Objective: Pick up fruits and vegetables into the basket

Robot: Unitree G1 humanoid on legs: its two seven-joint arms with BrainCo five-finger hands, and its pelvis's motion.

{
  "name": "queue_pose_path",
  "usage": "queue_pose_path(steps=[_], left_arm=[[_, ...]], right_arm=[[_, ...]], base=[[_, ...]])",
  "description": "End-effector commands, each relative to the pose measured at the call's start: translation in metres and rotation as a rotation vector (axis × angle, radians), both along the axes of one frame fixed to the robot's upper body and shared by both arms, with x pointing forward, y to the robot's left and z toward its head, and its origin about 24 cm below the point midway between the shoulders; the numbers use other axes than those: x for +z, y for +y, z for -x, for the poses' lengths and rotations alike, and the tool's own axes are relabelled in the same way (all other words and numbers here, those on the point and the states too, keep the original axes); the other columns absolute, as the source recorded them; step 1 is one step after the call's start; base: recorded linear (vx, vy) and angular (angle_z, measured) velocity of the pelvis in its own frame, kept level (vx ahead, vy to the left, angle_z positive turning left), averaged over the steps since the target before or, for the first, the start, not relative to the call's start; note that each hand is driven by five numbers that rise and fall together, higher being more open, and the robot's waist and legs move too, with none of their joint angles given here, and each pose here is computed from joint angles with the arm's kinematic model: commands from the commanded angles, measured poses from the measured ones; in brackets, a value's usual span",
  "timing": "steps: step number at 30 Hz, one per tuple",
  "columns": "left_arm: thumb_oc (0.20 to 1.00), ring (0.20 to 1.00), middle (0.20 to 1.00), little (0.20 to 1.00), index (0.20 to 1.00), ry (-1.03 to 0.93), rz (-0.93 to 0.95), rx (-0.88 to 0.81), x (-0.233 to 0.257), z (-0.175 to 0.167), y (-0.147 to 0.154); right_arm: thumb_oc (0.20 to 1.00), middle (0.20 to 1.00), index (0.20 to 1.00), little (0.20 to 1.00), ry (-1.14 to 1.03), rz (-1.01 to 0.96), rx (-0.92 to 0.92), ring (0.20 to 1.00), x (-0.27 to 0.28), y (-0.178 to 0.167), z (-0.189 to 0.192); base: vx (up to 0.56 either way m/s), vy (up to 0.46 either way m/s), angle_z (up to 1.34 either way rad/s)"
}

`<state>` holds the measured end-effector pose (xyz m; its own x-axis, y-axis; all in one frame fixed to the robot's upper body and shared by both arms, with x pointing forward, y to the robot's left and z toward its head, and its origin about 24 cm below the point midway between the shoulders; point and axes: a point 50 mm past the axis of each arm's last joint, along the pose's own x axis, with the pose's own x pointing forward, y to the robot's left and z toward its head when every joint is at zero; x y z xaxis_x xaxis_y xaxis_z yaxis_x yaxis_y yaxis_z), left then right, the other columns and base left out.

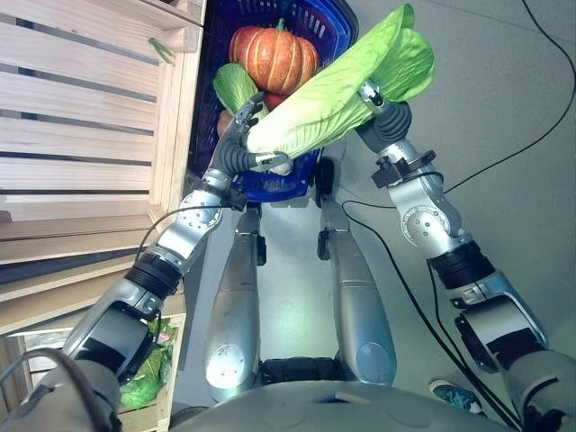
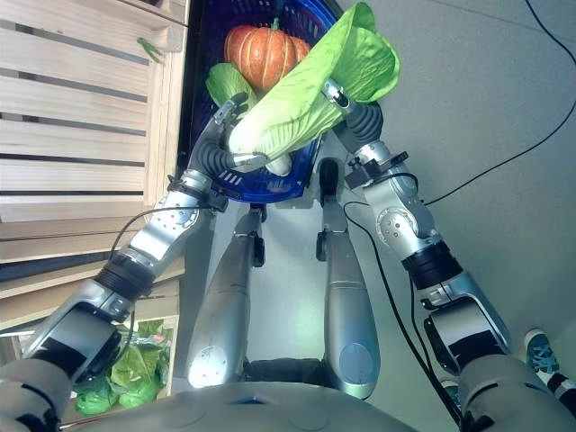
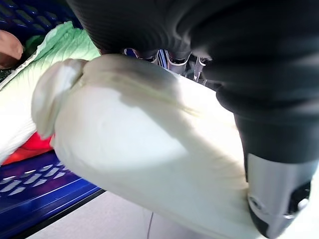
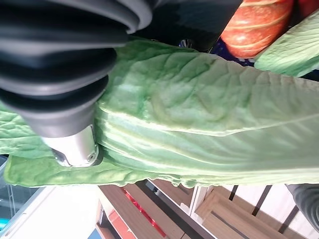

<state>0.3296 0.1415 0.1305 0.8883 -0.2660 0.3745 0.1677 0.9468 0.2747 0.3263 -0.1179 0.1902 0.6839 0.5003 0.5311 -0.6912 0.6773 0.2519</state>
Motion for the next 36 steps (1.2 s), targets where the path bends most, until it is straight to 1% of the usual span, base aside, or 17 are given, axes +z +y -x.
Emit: queue_pose_path(steps=[1,4,6,10,18,24,29,33,36], left_arm=[[1.0,1.0,1.0,1.0,1.0,-0.095,0.195,0.156,0.024,-0.003,0.033],[1.0,1.0,1.0,1.0,1.0,-0.099,0.268,0.233,0.025,-0.003,0.045],[1.0,1.0,1.0,1.0,1.0,-0.097,0.275,0.238,0.025,-0.003,0.046],[1.0,1.0,1.0,1.0,1.0,-0.08,0.344,0.36,0.023,-0.007,0.067],[1.0,1.0,1.0,1.0,1.0,-0.033,0.331,0.496,0.013,-0.011,0.089],[1.0,1.0,1.0,1.0,1.0,0.019,0.279,0.556,-0.002,-0.012,0.096],[1.0,1.0,1.0,1.0,1.0,0.056,0.184,0.593,-0.012,-0.015,0.098],[1.0,1.0,1.0,1.0,1.0,0.095,0.1,0.606,-0.017,-0.019,0.102],[1.0,1.0,1.0,1.0,1.0,0.115,0.082,0.596,-0.019,-0.022,0.103]], right_arm=[[0.2,0.2,0.2,0.2,-0.114,-0.012,0.095,0.2,0.014,0.015,0.025],[0.2,0.2,0.2,0.2,-0.11,0.041,0.002,0.2,0.014,0.008,0.022],[0.2,0.2,0.2,0.2,-0.11,0.045,-0.007,0.2,0.014,0.007,0.022],[0.2,0.2,0.2,0.2,-0.112,0.106,-0.123,0.2,0.012,-0.006,0.015],[0.2,0.2,0.2,0.2,-0.115,0.203,-0.25,0.2,0.013,-0.018,0.008],[0.2,0.2,0.2,0.2,-0.119,0.254,-0.298,0.2,0.012,-0.018,0.004],[0.2,0.2,0.2,0.2,-0.111,0.302,-0.318,0.2,0.018,-0.014,-0.005],[0.2,0.2,0.2,0.2,-0.067,0.361,-0.374,0.2,0.026,-0.009,-0.022],[0.2,0.2,0.2,0.2,-0.025,0.392,-0.407,0.2,0.032,-0.008,-0.037]], base=[[0.0,0.0,0.0],[0.01,0.037,0.0],[0.0,0.0,0.0],[0.02,0.039,-0.01],[0.01,0.037,-0.02],[0.01,0.029,-0.01],[0.0,0.0,0.0],[0.01,-0.002,0.0],[0.02,-0.007,0.01]])
